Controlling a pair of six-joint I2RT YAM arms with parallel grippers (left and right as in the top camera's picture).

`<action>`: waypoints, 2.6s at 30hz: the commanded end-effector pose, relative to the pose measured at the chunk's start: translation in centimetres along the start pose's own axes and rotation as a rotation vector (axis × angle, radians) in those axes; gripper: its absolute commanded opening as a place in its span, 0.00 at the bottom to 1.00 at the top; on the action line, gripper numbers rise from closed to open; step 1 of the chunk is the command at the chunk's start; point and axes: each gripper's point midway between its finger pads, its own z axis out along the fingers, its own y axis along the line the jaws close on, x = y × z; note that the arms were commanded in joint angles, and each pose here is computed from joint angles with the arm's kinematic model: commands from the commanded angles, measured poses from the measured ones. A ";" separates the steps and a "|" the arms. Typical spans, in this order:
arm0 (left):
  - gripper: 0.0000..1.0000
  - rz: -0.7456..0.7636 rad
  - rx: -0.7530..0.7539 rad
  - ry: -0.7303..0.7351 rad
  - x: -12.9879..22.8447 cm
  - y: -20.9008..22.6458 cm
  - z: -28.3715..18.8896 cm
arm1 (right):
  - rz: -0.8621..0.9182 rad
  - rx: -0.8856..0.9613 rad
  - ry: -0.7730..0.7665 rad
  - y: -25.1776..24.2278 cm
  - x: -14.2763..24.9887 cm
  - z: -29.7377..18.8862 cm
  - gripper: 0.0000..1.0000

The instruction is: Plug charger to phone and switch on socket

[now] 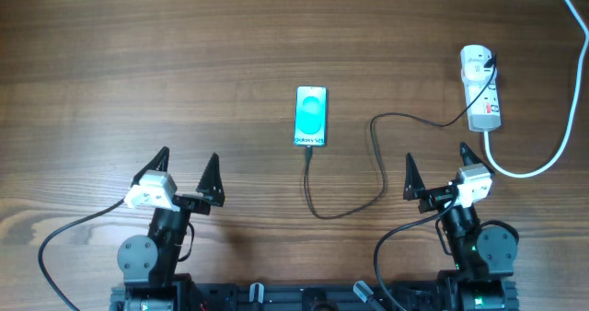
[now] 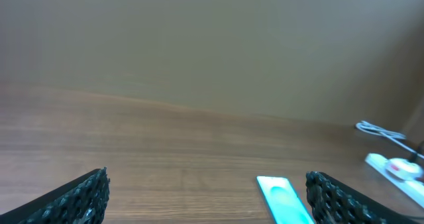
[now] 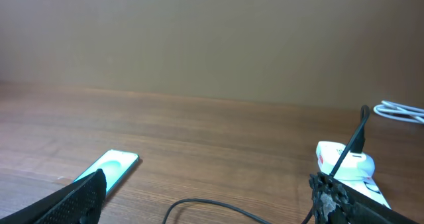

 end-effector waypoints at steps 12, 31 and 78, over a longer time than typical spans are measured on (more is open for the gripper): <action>1.00 0.133 -0.217 0.078 2.1 4.1 -0.5 | 0.013 0.010 -0.014 -0.1 -0.3 -0.1 1.00; 1.00 0.210 -0.201 0.089 2.2 3.9 -0.5 | 0.013 0.011 -0.014 -0.1 -0.3 -0.1 1.00; 1.00 0.211 -0.205 0.085 2.1 3.9 -0.5 | 0.013 0.010 -0.014 -0.1 -0.3 -0.1 1.00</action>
